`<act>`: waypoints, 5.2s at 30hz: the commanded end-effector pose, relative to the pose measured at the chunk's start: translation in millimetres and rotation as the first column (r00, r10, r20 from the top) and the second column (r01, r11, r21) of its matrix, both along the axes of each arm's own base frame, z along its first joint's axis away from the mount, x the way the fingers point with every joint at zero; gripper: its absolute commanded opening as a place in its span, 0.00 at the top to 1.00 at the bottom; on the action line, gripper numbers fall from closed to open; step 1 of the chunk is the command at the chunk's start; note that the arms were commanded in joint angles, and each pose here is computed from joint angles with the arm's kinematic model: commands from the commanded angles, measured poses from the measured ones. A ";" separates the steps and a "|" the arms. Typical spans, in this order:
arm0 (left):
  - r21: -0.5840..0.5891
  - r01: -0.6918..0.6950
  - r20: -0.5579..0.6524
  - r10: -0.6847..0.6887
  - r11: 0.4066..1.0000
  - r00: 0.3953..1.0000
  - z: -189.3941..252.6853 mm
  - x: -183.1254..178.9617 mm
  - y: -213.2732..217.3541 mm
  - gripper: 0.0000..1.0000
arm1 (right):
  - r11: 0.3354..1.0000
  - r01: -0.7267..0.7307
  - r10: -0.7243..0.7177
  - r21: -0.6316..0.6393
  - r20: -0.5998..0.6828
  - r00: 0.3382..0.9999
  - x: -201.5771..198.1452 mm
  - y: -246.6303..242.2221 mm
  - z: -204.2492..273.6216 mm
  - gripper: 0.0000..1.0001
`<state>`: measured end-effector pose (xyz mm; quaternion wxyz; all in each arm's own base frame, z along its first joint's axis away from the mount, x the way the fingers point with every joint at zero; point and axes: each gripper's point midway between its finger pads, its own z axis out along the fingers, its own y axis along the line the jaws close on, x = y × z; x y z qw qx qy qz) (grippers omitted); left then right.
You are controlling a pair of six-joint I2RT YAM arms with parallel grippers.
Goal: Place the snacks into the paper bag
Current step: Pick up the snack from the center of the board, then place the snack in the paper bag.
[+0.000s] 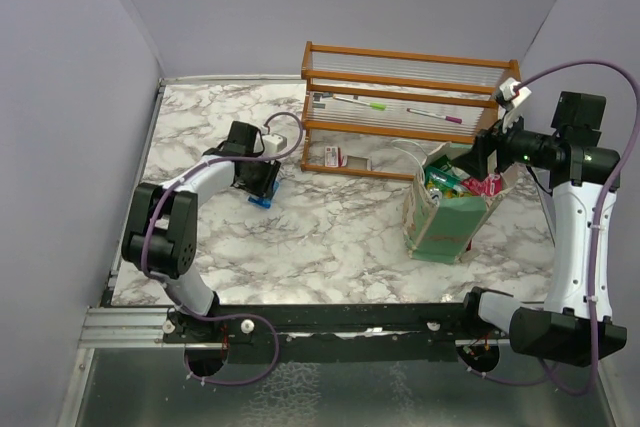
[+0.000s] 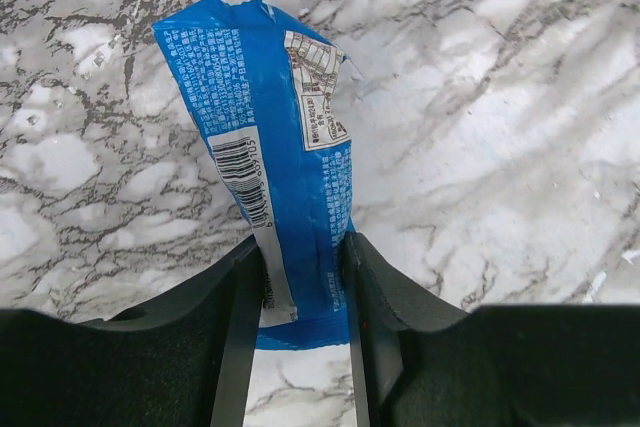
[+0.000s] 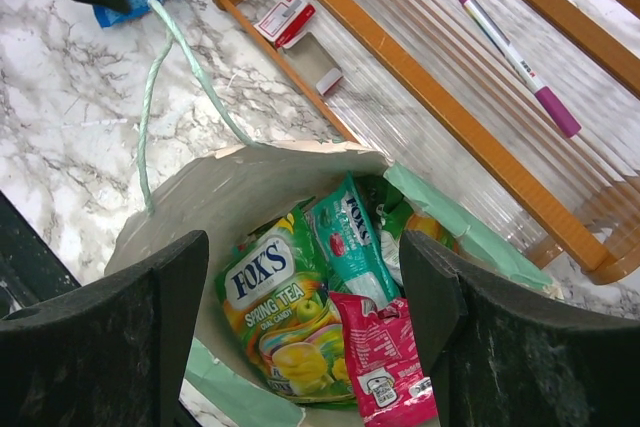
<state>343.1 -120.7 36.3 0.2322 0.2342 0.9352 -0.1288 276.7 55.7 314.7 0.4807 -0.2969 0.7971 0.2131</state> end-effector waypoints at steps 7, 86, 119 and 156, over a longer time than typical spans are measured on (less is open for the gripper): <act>-0.097 0.153 0.130 -0.140 0.983 0.982 51.6 -14.6 -17.2 0.70 | 0.998 -0.041 0.040 0.037 0.036 0.999 -1.9 10.5 15.7 0.23; -0.211 0.823 0.654 -0.550 0.527 0.519 333.2 -103.0 -246.9 0.68 | 0.849 -0.387 0.340 0.361 0.188 0.921 -19.4 101.7 71.3 0.99; -0.158 0.566 0.712 -0.304 0.809 0.633 354.6 -37.6 -136.3 0.10 | 0.917 0.350 -0.282 -0.193 0.309 0.908 -38.1 -56.9 34.1 0.99; -0.196 0.474 0.704 -0.213 0.858 0.677 348.6 -25.8 -100.4 0.08 | 0.905 0.307 -0.304 -0.294 0.058 0.951 -15.1 -81.1 -10.3 0.99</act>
